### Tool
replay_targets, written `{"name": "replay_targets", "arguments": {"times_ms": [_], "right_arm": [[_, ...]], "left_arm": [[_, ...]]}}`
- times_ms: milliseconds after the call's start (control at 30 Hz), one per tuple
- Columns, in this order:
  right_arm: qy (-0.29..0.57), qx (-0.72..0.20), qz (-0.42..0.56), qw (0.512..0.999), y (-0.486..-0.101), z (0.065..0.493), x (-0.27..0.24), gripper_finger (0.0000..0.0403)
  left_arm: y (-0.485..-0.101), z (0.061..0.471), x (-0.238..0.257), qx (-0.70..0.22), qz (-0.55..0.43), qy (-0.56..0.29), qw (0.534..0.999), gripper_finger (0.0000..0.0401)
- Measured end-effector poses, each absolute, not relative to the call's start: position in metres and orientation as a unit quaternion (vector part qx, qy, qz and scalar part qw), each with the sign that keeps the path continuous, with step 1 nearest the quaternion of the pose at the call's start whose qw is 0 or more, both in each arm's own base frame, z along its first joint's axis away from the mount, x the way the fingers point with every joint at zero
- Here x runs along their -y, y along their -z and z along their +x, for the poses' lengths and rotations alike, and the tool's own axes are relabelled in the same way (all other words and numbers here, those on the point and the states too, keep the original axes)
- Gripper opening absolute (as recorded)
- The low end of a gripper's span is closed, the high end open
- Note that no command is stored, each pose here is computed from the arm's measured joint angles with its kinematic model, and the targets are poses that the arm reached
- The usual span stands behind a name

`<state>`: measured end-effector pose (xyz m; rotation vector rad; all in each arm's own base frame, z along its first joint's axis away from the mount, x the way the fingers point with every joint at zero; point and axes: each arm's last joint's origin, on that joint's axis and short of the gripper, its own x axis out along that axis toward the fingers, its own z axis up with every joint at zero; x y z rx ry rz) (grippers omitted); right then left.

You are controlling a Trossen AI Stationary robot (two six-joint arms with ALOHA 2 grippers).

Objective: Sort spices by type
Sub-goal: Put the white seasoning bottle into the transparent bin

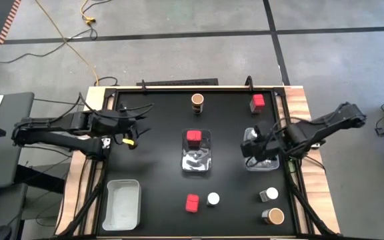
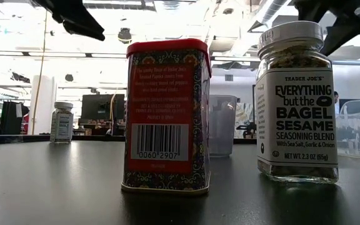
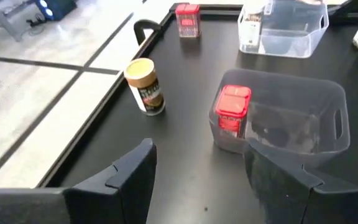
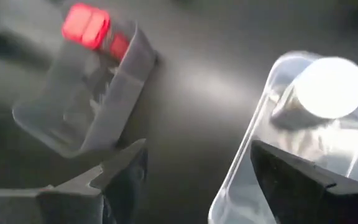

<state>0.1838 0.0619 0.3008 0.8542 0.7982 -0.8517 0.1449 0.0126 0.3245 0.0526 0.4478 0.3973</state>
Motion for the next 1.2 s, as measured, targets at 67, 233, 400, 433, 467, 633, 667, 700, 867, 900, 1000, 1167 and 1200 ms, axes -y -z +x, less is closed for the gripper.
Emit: {"name": "replay_targets", "arguments": {"times_ms": [67,233,400,433,467,633,667,700,867,900,1000,1167,1200], "right_arm": [[0.388,-0.396,0.388,0.737,-0.302,0.191,-0.073,0.0307],[0.385,-0.468,0.379,0.699,-0.303,0.206,-0.100,0.0306],[0.396,-0.503,0.364,0.677,-0.306,0.206,-0.132,0.0306],[0.399,-0.505,0.360,0.675,-0.306,0.203,-0.138,0.0306],[0.399,-0.509,0.353,0.676,-0.305,0.200,-0.144,0.0306],[0.391,-0.515,0.348,0.679,-0.302,0.178,-0.175,0.0306],[0.389,-0.514,0.349,0.680,-0.301,0.174,-0.180,0.0306],[0.390,-0.513,0.351,0.679,-0.301,0.169,-0.184,0.0306],[0.396,-0.508,0.355,0.677,-0.300,0.145,-0.200,0.0306],[0.396,-0.508,0.355,0.677,-0.299,0.141,-0.202,0.0306],[0.403,-0.515,0.352,0.670,-0.292,0.132,-0.207,0.0306],[0.404,-0.529,0.350,0.659,-0.273,0.128,-0.209,0.0306],[0.402,-0.530,0.349,0.660,-0.270,0.129,-0.209,0.0306]], "left_arm": [[-0.328,0.143,-0.013,-0.214,0.024,-0.196,0.957,0.0231],[-0.325,0.140,-0.007,-0.226,-0.006,-0.184,0.957,0.0231],[-0.322,0.134,0.004,-0.242,-0.031,-0.156,0.957,0.0231],[-0.322,0.132,0.007,-0.238,-0.041,-0.152,0.958,0.0231],[-0.323,0.130,0.009,-0.235,-0.049,-0.148,0.959,0.0231],[-0.326,0.117,0.014,-0.216,-0.068,-0.145,0.963,0.0231],[-0.327,0.116,0.014,-0.213,-0.075,-0.144,0.964,0.0231],[-0.327,0.114,0.014,-0.208,-0.085,-0.144,0.964,0.0231],[-0.329,0.106,0.012,-0.197,-0.102,-0.145,0.964,0.0231],[-0.329,0.106,0.012,-0.197,-0.101,-0.145,0.964,0.0231],[-0.329,0.106,0.012,-0.196,-0.108,-0.146,0.964,0.0231],[-0.327,0.108,0.013,-0.205,-0.126,-0.153,0.959,0.0231],[-0.326,0.108,0.013,-0.207,-0.127,-0.154,0.958,0.0231]]}}
